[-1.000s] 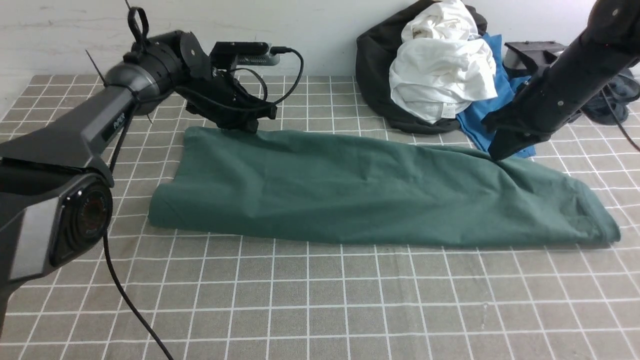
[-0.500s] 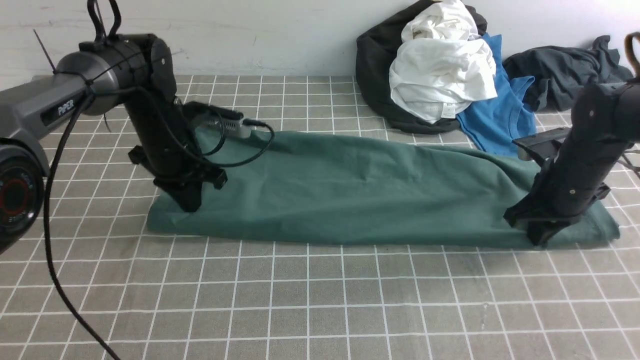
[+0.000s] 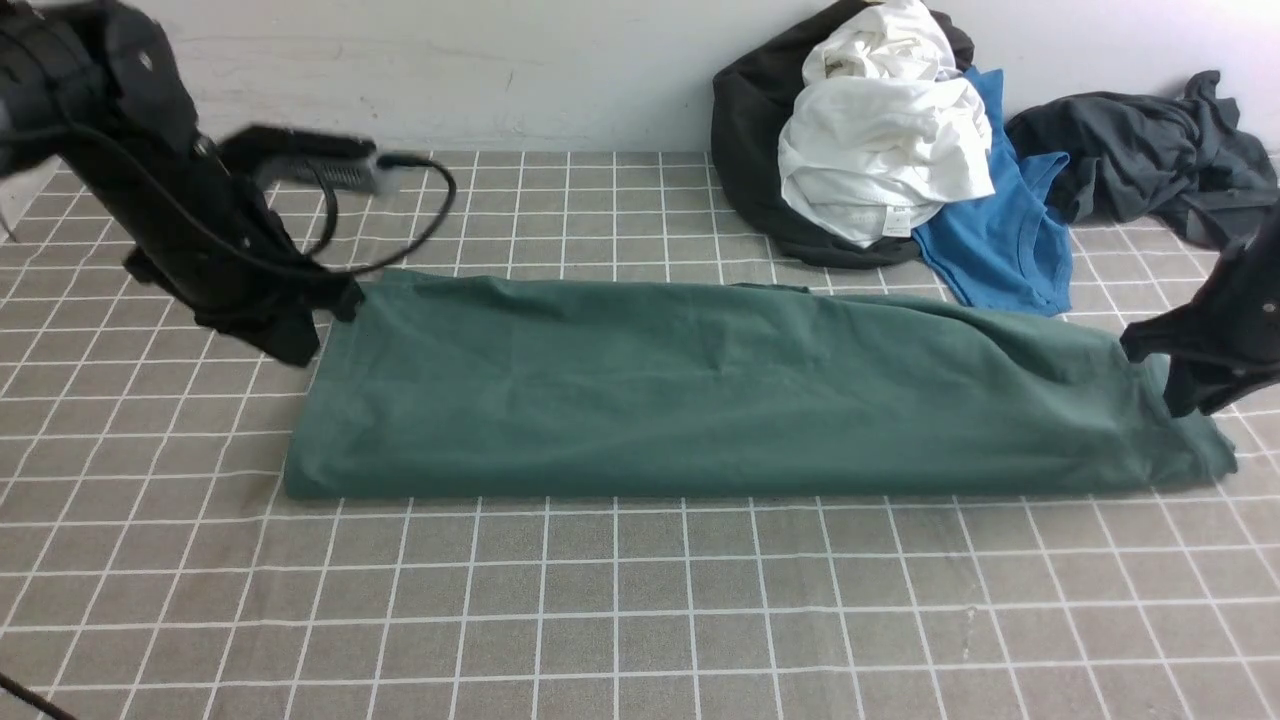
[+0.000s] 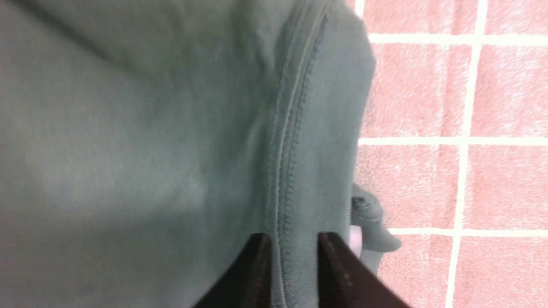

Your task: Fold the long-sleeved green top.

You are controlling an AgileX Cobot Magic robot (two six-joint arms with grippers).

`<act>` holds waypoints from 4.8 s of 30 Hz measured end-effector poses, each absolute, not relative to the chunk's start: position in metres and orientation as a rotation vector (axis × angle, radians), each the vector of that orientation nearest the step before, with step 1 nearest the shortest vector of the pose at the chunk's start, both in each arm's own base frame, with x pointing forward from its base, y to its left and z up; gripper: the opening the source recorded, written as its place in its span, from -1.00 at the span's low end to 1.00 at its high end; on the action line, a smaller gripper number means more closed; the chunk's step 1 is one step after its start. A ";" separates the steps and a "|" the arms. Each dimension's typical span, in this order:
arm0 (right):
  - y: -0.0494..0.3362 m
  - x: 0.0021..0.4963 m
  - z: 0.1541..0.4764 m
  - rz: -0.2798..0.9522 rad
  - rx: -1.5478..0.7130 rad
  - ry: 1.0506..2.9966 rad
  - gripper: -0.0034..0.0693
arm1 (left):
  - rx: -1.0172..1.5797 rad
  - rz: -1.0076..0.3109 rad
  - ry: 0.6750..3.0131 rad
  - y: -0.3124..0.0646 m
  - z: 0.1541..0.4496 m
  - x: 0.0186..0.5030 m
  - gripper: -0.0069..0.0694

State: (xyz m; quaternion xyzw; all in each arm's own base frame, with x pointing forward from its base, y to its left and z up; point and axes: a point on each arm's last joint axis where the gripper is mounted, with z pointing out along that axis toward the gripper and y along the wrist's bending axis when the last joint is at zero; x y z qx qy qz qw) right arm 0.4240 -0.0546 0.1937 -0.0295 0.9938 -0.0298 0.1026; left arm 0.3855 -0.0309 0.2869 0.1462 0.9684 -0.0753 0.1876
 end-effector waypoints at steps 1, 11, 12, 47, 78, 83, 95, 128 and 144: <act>-0.055 0.424 0.194 -0.087 -0.084 2.936 -0.24 | 0.413 -0.212 2.704 -0.031 0.295 0.382 -0.84; -0.067 0.431 0.158 -0.110 -0.050 2.966 0.49 | 0.442 -0.135 2.279 -0.028 0.432 0.252 -0.84; -0.067 0.431 0.152 -0.107 -0.050 2.979 0.43 | 0.442 -0.126 2.261 -0.027 0.435 0.240 -0.84; 0.227 0.394 0.296 0.659 -0.571 2.392 -0.79 | 0.125 -0.232 2.458 -0.022 0.274 0.160 -0.84; 0.343 0.424 0.201 0.589 -0.898 2.490 -0.83 | 0.249 -0.373 2.296 -0.034 0.286 0.145 -0.84; 0.382 0.408 0.180 0.683 -0.953 2.381 -0.93 | 0.394 -0.374 2.146 -0.039 0.295 0.128 -0.84; 0.338 0.377 0.321 0.224 -1.202 2.193 -0.94 | 0.612 -0.262 1.786 -0.043 0.302 0.073 -0.84; 0.067 0.121 0.274 0.161 -0.738 1.882 -0.94 | 0.610 -0.240 1.697 -0.043 0.308 0.058 -0.84; 0.051 0.094 0.209 0.104 -0.861 2.175 -0.94 | 0.610 -0.240 1.697 -0.043 0.308 0.058 -0.84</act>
